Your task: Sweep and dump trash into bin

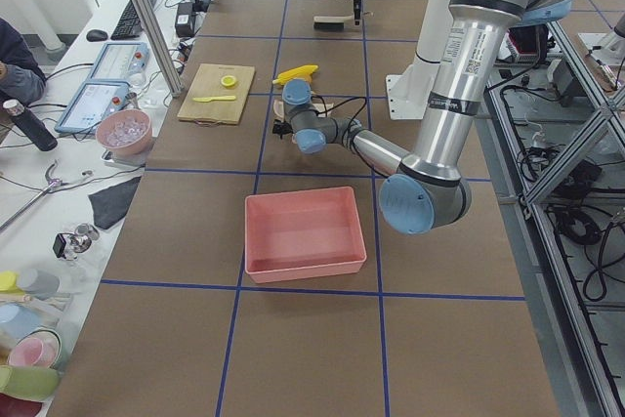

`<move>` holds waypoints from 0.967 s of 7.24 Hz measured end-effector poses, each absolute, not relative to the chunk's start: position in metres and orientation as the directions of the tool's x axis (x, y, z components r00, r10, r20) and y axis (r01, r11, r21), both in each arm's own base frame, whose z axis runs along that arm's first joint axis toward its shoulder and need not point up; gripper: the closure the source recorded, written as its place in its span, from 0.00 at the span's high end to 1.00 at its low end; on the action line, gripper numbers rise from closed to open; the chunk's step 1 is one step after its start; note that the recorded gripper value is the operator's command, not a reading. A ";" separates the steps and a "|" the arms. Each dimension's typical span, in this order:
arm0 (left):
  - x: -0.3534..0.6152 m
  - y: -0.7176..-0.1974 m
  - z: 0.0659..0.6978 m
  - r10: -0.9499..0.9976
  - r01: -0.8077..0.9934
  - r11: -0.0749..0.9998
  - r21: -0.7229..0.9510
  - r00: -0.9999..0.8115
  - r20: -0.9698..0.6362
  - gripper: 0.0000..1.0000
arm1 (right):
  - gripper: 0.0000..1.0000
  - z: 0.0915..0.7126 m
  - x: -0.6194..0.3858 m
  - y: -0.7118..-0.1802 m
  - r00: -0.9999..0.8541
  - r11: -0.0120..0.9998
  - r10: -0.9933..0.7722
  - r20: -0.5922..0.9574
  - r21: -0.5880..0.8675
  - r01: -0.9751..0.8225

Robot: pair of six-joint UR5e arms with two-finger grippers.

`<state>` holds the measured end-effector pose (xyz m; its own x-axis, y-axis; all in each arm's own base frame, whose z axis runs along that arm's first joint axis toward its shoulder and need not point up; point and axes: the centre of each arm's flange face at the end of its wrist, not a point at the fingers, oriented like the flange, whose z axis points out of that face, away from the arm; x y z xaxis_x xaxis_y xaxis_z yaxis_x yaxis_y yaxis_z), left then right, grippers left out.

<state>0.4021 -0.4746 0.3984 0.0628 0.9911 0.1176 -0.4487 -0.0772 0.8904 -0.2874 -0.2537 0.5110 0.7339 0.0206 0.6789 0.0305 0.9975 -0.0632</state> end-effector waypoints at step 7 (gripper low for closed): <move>0.389 -0.456 0.417 0.993 -0.390 0.022 0.921 0.115 0.025 0.99 | 0.00 0.483 -0.259 -0.289 0.685 0.987 -0.158 0.712 0.093 0.131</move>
<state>0.3894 -0.4565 0.4172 0.1154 0.9930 0.0253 -0.3899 0.0219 0.9206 -0.2595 -0.2886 0.4830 0.6846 -0.1581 0.7116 0.1314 0.9870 0.0929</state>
